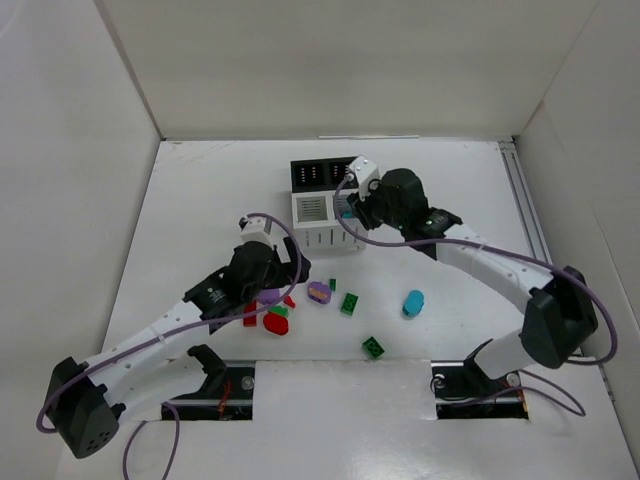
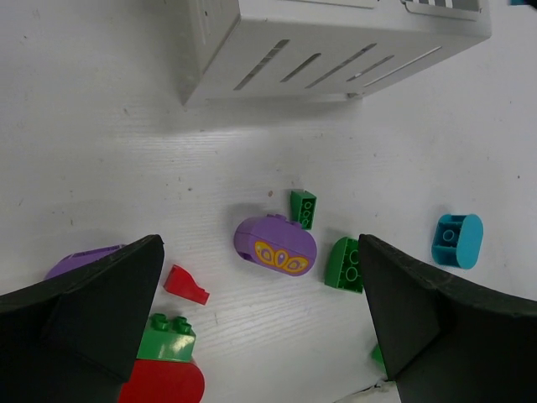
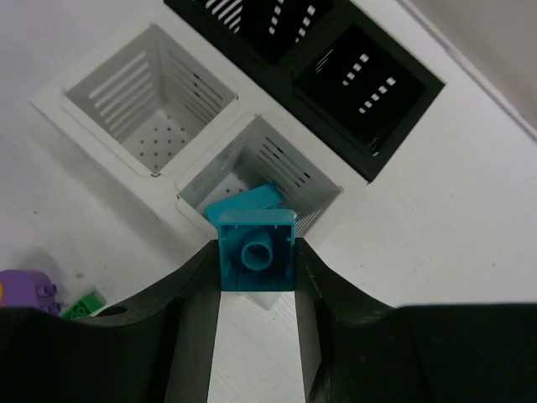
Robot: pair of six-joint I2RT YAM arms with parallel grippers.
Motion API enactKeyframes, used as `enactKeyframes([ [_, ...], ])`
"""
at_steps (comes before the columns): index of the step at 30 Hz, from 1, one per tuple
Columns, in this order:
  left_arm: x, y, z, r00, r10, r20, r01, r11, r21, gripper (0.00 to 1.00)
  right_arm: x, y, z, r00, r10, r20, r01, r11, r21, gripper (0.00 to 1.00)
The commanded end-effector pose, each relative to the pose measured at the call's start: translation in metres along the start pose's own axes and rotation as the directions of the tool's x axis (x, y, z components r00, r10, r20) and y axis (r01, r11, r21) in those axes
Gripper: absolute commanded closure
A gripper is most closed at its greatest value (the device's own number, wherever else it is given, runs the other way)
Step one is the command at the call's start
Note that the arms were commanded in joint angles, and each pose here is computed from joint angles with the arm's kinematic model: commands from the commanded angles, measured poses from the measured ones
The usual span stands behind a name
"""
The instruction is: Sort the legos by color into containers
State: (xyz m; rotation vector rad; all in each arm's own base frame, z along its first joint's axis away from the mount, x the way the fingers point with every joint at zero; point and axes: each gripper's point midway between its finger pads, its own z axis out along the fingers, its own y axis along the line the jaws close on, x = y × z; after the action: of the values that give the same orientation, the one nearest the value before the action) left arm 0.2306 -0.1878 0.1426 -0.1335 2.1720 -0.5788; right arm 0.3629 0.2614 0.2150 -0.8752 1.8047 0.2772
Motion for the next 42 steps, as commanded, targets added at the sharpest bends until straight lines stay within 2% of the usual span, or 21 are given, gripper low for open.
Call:
enactKeyframes([
  [1,-0.003,-0.011,-0.002,0.999,0.035,-0.003,-0.035,0.998,0.051,0.0,-0.021,-0.001,0.016,0.998,-0.035,0.052,0.036,0.999,-0.016,0.65],
  [5,-0.001,-0.023,0.001,0.999,0.046,-0.019,-0.043,0.993,0.106,0.0,-0.023,-0.004,0.024,0.998,-0.024,0.051,0.024,1.0,-0.003,0.55],
  [6,0.001,-0.025,0.0,0.998,0.047,-0.029,-0.043,0.992,0.118,0.0,-0.023,-0.004,0.024,0.998,-0.024,0.051,0.024,1.0,-0.003,0.38],
  [7,0.003,-0.027,0.0,0.998,0.052,-0.033,-0.047,0.991,0.124,0.0,-0.027,-0.005,0.021,0.998,-0.025,0.061,0.025,1.0,0.0,0.29],
  [10,0.009,-0.034,0.002,0.997,0.067,-0.045,-0.06,0.988,0.144,0.0,-0.026,-0.005,0.012,0.997,-0.025,0.07,0.025,1.0,0.003,0.15],
  [13,0.019,-0.037,0.007,0.992,0.106,-0.069,-0.095,0.984,0.148,0.0,-0.032,-0.008,-0.008,0.995,-0.027,0.1,0.025,0.999,0.022,0.1],
  [15,0.017,-0.054,0.006,0.99,0.131,-0.059,-0.119,0.977,0.179,0.0,-0.035,-0.018,-0.028,0.992,-0.011,0.127,0.003,0.998,0.056,0.08],
  [18,0.036,-0.083,0.005,0.967,0.242,-0.081,-0.218,0.949,0.226,0.0,-0.019,-0.043,-0.064,0.991,0.047,0.122,-0.063,0.989,0.131,0.0],
  [20,0.046,-0.107,0.007,0.944,0.321,-0.08,-0.29,0.921,0.261,0.0,-0.002,-0.062,-0.086,0.993,0.08,0.088,-0.096,0.975,0.199,0.0],
  [22,0.058,-0.139,0.003,0.91,0.411,-0.056,-0.37,0.865,0.338,0.0,0.024,-0.085,-0.122,0.99,0.135,0.028,-0.138,0.945,0.296,0.0],
  [24,0.082,-0.155,0.014,0.874,0.479,-0.087,-0.417,0.828,0.375,0.0,0.061,-0.103,-0.152,0.979,0.193,-0.069,-0.149,0.901,0.407,0.0],
  [28,0.108,-0.186,0.036,0.827,0.546,-0.136,-0.46,0.795,0.396,0.0,0.093,-0.114,-0.209,0.966,0.245,-0.081,-0.164,0.824,0.543,0.0],
  [29,0.102,-0.204,0.038,0.83,0.545,-0.117,-0.457,0.786,0.417,0.0,0.098,-0.116,-0.216,0.964,0.254,-0.081,-0.165,0.807,0.567,0.0],
  [30,0.12,-0.199,0.047,0.795,0.586,-0.156,-0.488,0.771,0.408,0.0,0.101,-0.117,-0.222,0.964,0.257,-0.07,-0.17,0.796,0.581,0.0],
  [31,0.126,-0.203,0.05,0.786,0.596,-0.165,-0.494,0.766,0.411,0.0,0.107,-0.119,-0.228,0.961,0.263,-0.08,-0.165,0.785,0.597,0.0],
  [36,0.13,-0.223,0.073,0.779,0.602,-0.174,-0.509,0.77,0.386,0.0,0.113,-0.116,-0.233,0.96,0.264,-0.09,-0.161,0.788,0.594,0.0],
  [37,0.146,-0.221,0.078,0.757,0.621,-0.203,-0.518,0.761,0.391,0.0,0.113,-0.117,-0.233,0.962,0.257,-0.095,-0.152,0.791,0.593,0.0],
  [42,0.164,-0.227,0.096,0.736,0.629,-0.249,-0.517,0.76,0.393,0.0,0.102,-0.12,-0.226,0.968,0.246,-0.046,-0.174,0.793,0.584,0.0],
])
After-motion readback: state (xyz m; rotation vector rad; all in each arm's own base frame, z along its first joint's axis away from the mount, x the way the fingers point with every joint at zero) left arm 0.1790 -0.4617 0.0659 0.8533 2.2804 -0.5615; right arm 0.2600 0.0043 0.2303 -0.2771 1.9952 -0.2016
